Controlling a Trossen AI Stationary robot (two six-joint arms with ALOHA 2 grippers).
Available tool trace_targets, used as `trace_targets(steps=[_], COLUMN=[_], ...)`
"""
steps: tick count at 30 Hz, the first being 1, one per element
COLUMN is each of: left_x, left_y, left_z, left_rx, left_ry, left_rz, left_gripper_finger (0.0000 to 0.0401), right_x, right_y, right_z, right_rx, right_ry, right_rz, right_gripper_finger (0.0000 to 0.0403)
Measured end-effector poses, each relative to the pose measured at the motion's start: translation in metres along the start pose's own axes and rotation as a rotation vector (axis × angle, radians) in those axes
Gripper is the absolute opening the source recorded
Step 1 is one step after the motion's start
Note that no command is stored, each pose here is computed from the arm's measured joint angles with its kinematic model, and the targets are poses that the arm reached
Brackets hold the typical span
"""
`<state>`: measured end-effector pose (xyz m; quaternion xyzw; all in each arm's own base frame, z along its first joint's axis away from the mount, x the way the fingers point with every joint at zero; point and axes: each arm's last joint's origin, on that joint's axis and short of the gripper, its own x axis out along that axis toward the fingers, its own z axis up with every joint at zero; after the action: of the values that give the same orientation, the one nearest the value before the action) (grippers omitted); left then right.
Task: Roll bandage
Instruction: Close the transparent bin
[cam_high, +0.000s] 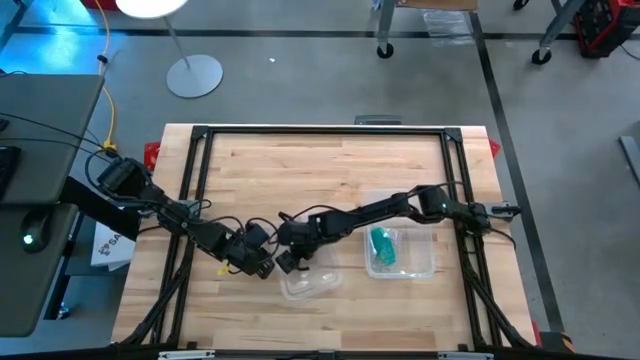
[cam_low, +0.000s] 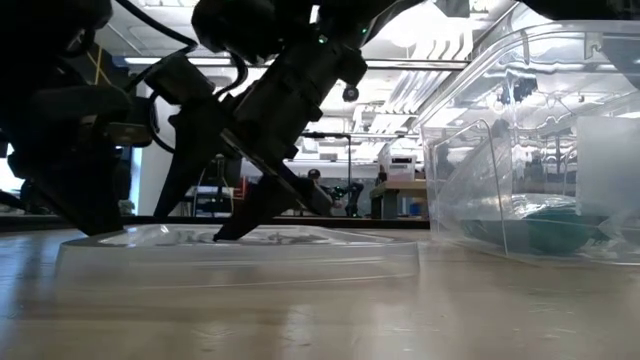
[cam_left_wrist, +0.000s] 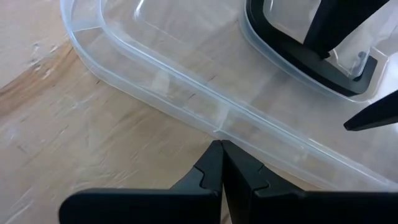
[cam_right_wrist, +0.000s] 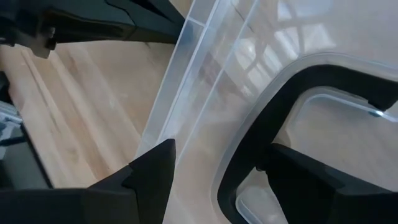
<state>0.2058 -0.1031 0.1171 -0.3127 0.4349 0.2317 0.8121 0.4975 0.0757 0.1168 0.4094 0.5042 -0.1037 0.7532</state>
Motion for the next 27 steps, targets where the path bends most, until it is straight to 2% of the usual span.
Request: trace_targets(steps=[3,10,17,27], left_x=[0.000,-0.001,-0.010,-0.013], left_y=[0.000,-0.001,-0.002,0.002], left_z=[-0.001,-0.003,-0.004,-0.004], left_rx=[0.005,0.002,-0.005,-0.001], left_ry=[0.004,0.003,0.061,0.075], left_rz=[0.004,-0.010,-0.049,-0.017], left_gripper_finger=[0.0000,0.0000,0.0000,0.0000], right_x=[0.001,-0.006,-0.018,-0.028], right_y=[0.004,0.008,0.010,0.019], right_z=[-0.003,-0.005,-0.006,-0.002], right_rx=[-0.011,-0.009,0.098,0.178], right_ry=[-0.045,-0.027,-0.062,-0.065], right_rz=[-0.012,-0.002,-0.042,-0.028], right_gripper_finger=[0.0240,0.0240,0.0240,0.0240])
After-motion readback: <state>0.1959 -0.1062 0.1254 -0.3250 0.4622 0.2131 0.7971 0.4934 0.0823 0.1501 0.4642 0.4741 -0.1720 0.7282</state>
